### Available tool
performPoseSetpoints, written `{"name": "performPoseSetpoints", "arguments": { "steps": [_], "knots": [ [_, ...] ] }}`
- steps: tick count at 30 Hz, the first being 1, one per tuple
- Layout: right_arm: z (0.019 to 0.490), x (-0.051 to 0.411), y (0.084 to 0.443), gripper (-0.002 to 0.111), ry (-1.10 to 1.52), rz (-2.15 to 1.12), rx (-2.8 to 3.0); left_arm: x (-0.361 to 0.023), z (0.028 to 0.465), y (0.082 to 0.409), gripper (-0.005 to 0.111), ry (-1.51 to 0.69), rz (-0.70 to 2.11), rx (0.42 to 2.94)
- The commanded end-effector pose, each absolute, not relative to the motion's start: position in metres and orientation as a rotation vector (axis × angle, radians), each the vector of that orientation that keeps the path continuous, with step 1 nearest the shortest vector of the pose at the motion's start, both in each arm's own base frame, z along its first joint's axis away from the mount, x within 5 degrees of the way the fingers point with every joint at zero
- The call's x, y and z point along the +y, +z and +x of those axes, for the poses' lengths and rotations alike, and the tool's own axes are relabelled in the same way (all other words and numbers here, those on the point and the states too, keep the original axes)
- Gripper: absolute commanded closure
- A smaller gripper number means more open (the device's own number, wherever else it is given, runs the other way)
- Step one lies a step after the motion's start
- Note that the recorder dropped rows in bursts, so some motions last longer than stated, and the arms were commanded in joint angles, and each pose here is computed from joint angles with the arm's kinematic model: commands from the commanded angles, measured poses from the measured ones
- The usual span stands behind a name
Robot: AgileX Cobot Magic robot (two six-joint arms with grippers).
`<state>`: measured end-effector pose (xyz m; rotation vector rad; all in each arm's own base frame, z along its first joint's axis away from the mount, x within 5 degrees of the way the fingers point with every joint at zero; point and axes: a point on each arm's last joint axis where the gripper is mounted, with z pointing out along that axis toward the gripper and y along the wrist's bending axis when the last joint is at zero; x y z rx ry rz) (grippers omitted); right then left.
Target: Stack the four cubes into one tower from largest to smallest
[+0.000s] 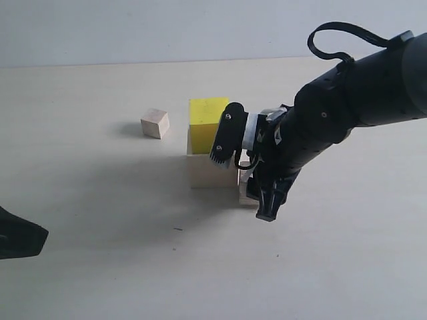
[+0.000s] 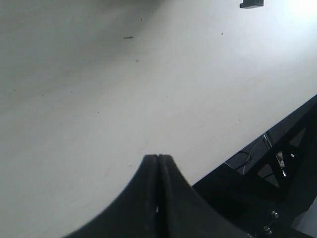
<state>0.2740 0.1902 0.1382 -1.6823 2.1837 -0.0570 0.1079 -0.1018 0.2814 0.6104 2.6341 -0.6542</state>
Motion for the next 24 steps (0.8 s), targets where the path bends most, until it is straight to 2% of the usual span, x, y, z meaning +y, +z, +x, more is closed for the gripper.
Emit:
{"name": "performPoseSetpoints", "arguments": {
  "steps": [1, 14, 24],
  "knots": [
    [0.267, 0.183, 0.13, 0.046, -0.071, -1.733, 2.295, -0.101, 0.108, 0.282, 0.107, -0.649, 0.61, 2.621],
    [0.264, 0.176, 0.167, 0.046, -0.122, -1.686, 2.232, -0.101, 0.11, 0.283, 0.107, -0.643, 0.62, 2.588],
    [0.268, 0.181, 0.168, 0.046, -0.104, -1.648, 2.174, -0.102, 0.111, 0.283, 0.107, -0.644, 0.614, 2.576]
  ]
}}
